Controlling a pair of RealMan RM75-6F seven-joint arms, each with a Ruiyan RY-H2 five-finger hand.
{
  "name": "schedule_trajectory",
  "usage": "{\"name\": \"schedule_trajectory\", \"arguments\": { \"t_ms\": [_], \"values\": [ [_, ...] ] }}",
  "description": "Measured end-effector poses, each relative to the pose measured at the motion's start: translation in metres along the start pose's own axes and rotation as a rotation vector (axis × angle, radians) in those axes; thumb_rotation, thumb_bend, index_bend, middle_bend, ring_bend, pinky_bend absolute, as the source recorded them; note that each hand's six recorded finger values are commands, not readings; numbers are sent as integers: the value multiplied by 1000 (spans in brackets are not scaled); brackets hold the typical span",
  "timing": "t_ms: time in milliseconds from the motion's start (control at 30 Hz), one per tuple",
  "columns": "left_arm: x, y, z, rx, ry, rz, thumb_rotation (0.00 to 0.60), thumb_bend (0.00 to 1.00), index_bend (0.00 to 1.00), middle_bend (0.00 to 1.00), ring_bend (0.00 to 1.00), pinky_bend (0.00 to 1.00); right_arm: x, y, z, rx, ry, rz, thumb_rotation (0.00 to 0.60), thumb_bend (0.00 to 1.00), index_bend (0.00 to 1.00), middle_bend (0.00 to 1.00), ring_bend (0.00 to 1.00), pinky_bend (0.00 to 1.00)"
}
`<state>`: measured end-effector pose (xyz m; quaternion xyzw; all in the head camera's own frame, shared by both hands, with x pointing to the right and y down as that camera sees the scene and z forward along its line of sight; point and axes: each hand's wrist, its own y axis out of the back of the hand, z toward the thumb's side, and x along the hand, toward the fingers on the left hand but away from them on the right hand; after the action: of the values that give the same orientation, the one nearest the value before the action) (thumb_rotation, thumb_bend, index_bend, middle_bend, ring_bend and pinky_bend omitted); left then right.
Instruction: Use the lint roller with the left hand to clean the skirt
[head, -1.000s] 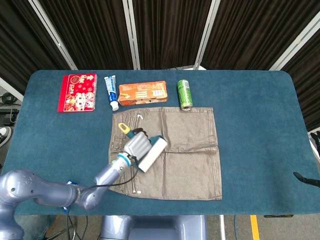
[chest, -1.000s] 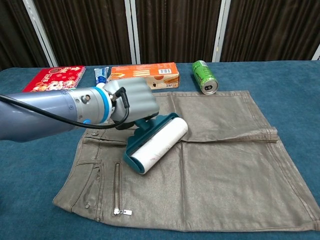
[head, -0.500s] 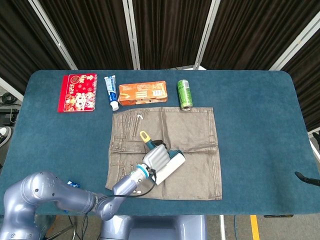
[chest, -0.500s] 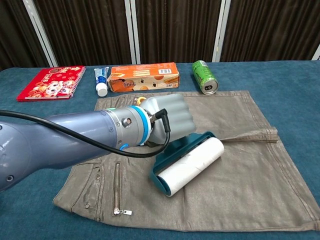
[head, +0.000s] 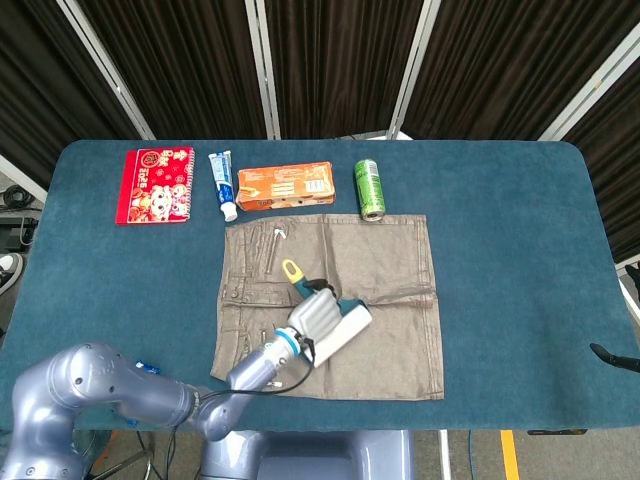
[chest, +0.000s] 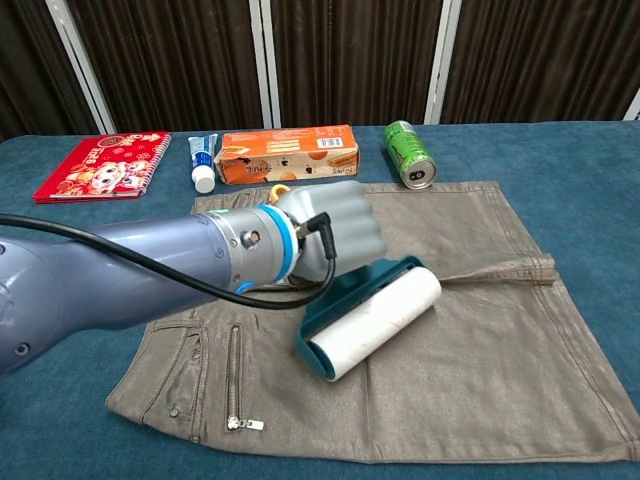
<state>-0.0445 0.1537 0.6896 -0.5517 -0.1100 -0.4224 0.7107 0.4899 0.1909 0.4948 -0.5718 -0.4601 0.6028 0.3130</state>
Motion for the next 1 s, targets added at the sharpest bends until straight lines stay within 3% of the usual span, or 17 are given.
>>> {"name": "schedule_trajectory", "arguments": {
  "t_ms": [333, 767, 1000],
  "values": [
    [-14, -47, -35, 20, 61, -91, 600, 775, 584, 437, 381, 466, 1, -1, 2, 4, 4, 1, 600, 0, 0, 0, 0, 0],
    [-49, -129, -85, 20, 162, -257, 600, 775, 584, 437, 381, 466, 3, -1, 7, 16, 18, -2, 600, 0, 0, 0, 0, 0],
    [-67, -164, -101, -42, 218, -319, 600, 775, 584, 437, 381, 466, 4, -3, 10, 20, 27, 2, 600, 0, 0, 0, 0, 0]
  ]
}}
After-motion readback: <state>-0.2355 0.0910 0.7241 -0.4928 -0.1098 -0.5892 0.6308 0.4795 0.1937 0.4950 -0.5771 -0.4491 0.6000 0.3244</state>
